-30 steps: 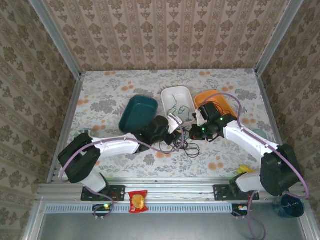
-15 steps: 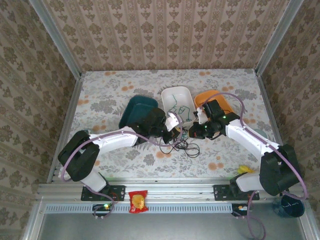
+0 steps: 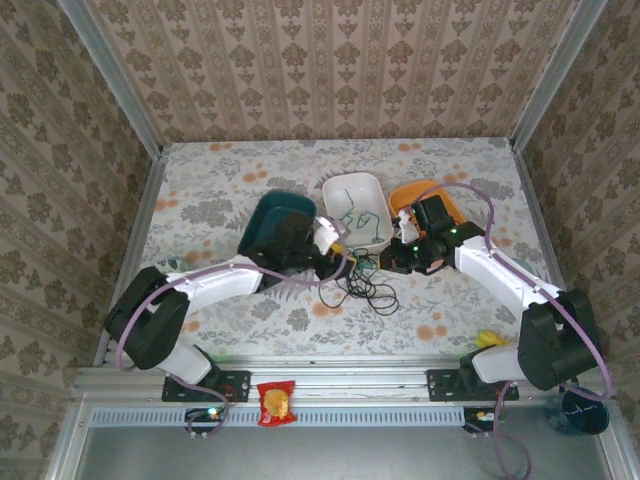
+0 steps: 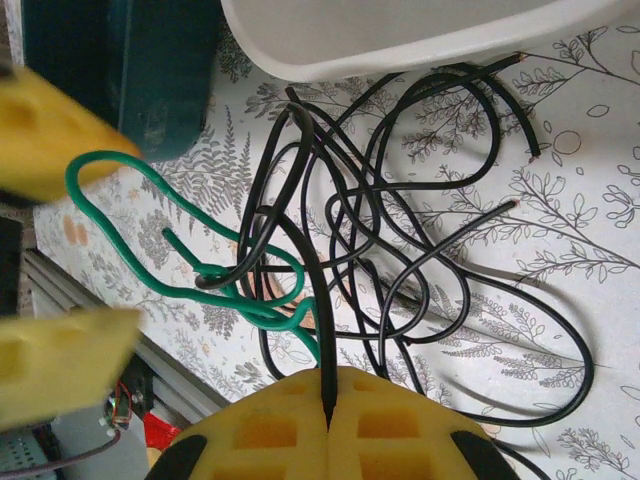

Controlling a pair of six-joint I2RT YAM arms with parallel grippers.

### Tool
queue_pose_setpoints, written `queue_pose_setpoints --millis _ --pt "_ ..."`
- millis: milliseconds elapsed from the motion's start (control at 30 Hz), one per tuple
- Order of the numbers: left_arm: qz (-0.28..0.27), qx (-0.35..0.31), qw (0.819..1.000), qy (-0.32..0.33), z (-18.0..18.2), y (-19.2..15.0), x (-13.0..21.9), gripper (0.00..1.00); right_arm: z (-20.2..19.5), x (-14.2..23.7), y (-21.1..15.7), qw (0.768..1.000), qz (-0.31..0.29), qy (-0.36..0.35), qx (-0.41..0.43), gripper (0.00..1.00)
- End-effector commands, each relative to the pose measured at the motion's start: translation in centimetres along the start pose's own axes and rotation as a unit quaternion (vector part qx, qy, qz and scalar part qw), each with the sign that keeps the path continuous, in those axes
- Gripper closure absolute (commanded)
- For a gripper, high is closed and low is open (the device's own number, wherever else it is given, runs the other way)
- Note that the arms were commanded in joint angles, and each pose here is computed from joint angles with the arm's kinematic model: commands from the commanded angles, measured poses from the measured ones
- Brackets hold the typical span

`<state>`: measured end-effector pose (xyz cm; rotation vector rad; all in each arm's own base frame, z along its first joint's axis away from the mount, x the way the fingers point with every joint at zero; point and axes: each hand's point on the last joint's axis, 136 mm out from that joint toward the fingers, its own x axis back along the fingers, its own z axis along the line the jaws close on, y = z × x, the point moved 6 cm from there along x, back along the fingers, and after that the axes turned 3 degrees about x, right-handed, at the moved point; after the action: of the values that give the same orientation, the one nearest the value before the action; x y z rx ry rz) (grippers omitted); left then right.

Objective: Untangle the cables

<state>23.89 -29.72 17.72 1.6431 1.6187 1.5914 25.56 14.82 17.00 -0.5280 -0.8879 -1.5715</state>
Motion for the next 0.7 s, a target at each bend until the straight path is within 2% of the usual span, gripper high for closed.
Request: queue_pose_setpoints --millis 0,167,333,533,667 --pt "-0.091 0.049 0.994 -0.018 0.0 3.3 2.0 0.37 1.4 1.0 0.5 0.999 -0.010 0.031 0.012 1.00" --pt "-0.087 0.078 0.990 -0.083 -0.2 3.8 2.5 0.29 2.5 1.4 0.5 0.996 0.001 0.083 0.015 1.00" --pt "-0.055 0.073 0.987 -0.135 -0.8 3.0 2.5 0.28 3.5 1.9 0.9 0.991 0.011 0.130 0.007 1.00" --pt "-0.036 0.071 0.985 -0.152 -0.8 2.4 2.5 0.30 4.0 2.3 1.3 0.986 0.010 0.166 0.002 1.00" --pt "-0.034 0.072 0.984 -0.157 -0.7 2.5 2.2 0.40 4.0 2.1 1.2 0.984 0.016 0.175 -0.003 1.00"
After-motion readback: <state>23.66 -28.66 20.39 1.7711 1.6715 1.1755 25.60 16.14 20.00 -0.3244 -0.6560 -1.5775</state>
